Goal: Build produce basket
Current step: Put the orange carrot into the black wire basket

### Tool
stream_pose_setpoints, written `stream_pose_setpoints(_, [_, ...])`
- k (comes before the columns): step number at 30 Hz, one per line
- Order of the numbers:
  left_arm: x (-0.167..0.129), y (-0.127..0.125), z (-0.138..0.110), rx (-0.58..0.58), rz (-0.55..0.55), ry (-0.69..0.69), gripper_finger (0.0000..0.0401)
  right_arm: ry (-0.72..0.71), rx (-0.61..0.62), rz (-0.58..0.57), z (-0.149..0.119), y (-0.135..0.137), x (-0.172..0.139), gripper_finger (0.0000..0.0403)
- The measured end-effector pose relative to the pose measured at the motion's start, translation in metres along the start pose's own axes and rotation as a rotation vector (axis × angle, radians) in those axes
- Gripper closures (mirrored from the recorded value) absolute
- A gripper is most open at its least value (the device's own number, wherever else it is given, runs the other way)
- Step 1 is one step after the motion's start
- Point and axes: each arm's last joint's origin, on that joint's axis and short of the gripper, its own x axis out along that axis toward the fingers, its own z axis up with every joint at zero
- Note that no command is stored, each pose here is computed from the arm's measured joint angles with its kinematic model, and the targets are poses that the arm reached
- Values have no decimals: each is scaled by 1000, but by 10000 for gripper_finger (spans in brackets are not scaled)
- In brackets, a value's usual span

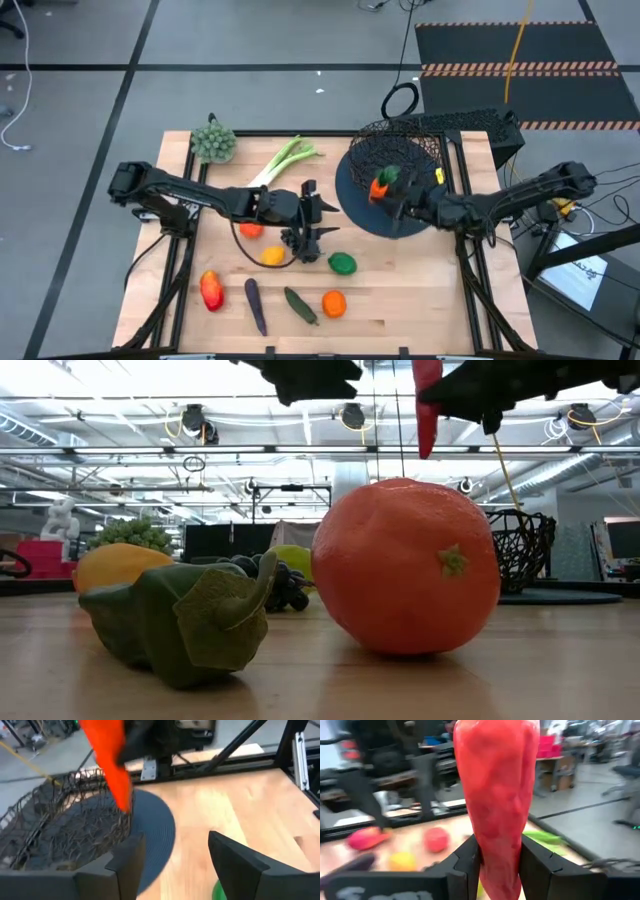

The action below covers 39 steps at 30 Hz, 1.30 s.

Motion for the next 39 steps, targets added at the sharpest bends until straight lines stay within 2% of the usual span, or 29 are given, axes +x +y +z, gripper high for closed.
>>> stream_pose_setpoints(7, [-6,1,-2,3,16,45,207,-16,-28,-29,29,-33,25,302])
stream_pose_setpoints(11, [-3,4,-4,9,24,54,208,102,-47,-71,40,-56,45,302])
stream_pose_setpoints(19, [-2,3,-10,7,21,109,208,347,-52,-194,45,-111,75,302])
stream_pose_setpoints(27, [-3,3,-10,-4,21,114,210,514,15,-250,19,-159,89,302])
stream_pose_setpoints(33, [-3,3,-10,-4,21,114,210,633,39,-269,-9,-178,102,302])
stream_pose_setpoints(39, [-3,3,-10,-7,21,113,210,692,46,-286,-37,-191,119,302])
